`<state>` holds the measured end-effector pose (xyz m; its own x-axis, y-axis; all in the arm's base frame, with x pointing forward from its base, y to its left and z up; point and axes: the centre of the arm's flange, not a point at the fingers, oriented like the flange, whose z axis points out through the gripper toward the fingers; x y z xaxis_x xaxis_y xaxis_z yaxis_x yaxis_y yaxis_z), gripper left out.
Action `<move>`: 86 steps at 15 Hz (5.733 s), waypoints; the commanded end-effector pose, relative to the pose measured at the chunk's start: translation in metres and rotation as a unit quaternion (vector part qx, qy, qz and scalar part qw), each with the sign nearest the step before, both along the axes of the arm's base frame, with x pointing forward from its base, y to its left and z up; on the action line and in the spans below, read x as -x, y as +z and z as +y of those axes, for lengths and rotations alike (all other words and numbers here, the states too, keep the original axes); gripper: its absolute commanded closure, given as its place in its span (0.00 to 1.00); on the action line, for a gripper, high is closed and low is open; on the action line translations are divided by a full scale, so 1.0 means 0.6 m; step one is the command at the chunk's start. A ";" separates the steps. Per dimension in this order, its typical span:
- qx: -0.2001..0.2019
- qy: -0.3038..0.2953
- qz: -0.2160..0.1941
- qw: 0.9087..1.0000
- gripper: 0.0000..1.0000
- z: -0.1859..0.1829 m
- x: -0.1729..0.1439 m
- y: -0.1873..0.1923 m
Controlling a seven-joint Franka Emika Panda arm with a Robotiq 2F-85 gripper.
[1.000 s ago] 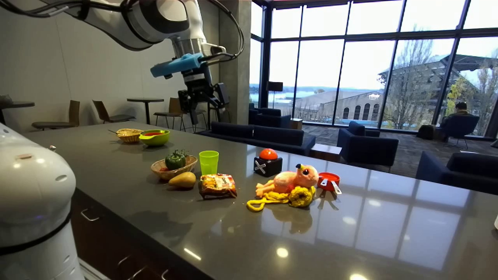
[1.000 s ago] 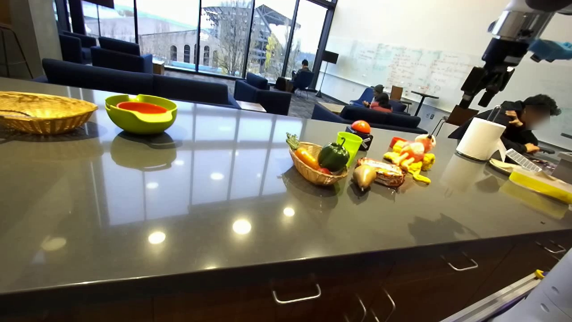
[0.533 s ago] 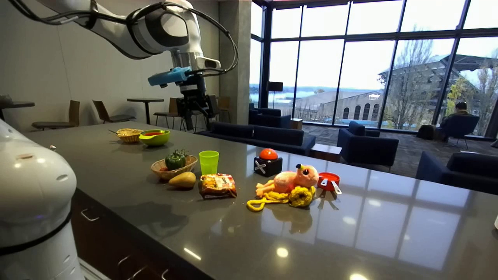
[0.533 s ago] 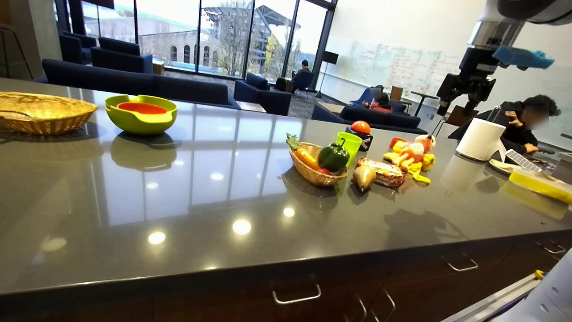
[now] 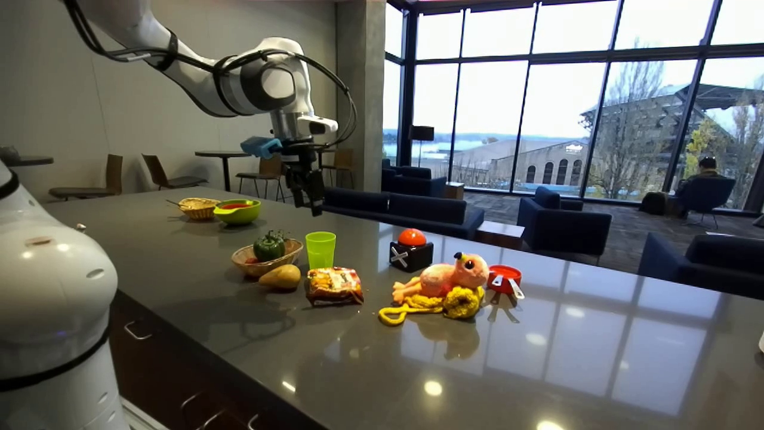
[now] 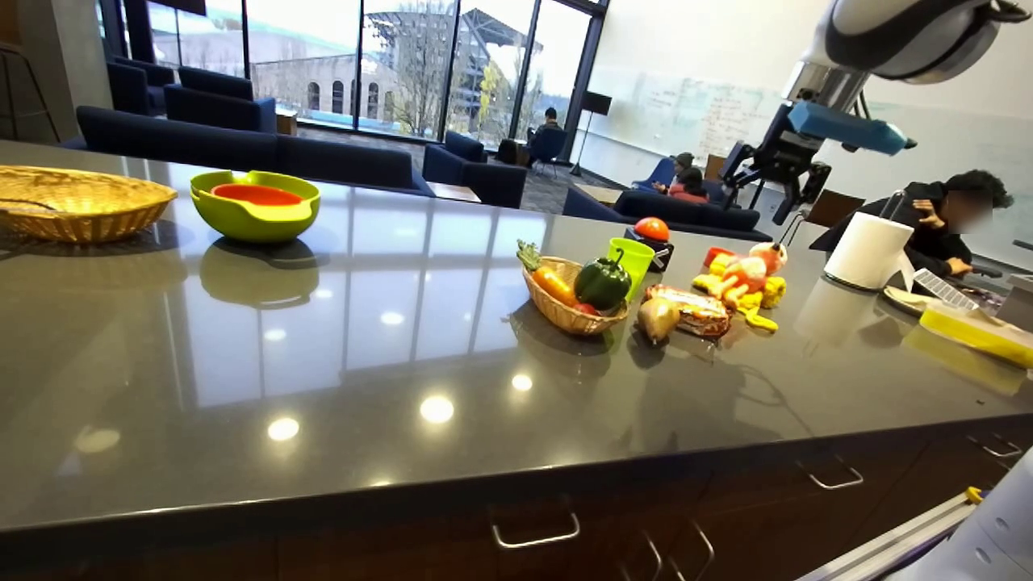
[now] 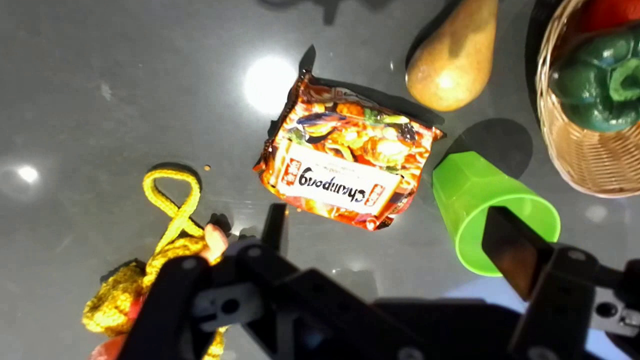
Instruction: Put the pear inside the bowl
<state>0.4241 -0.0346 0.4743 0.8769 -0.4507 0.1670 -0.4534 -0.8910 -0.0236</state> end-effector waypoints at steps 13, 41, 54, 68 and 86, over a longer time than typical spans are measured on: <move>-0.014 -0.156 0.041 0.987 0.00 0.118 -0.058 -0.155; -0.032 -0.098 0.088 0.991 0.16 0.131 -0.083 -0.324; -0.022 -0.067 0.080 0.994 0.47 0.138 -0.074 -0.282; 0.037 0.124 0.033 0.991 0.47 0.160 -0.048 -0.136; 0.096 0.395 0.015 0.914 0.47 0.188 -0.107 -0.027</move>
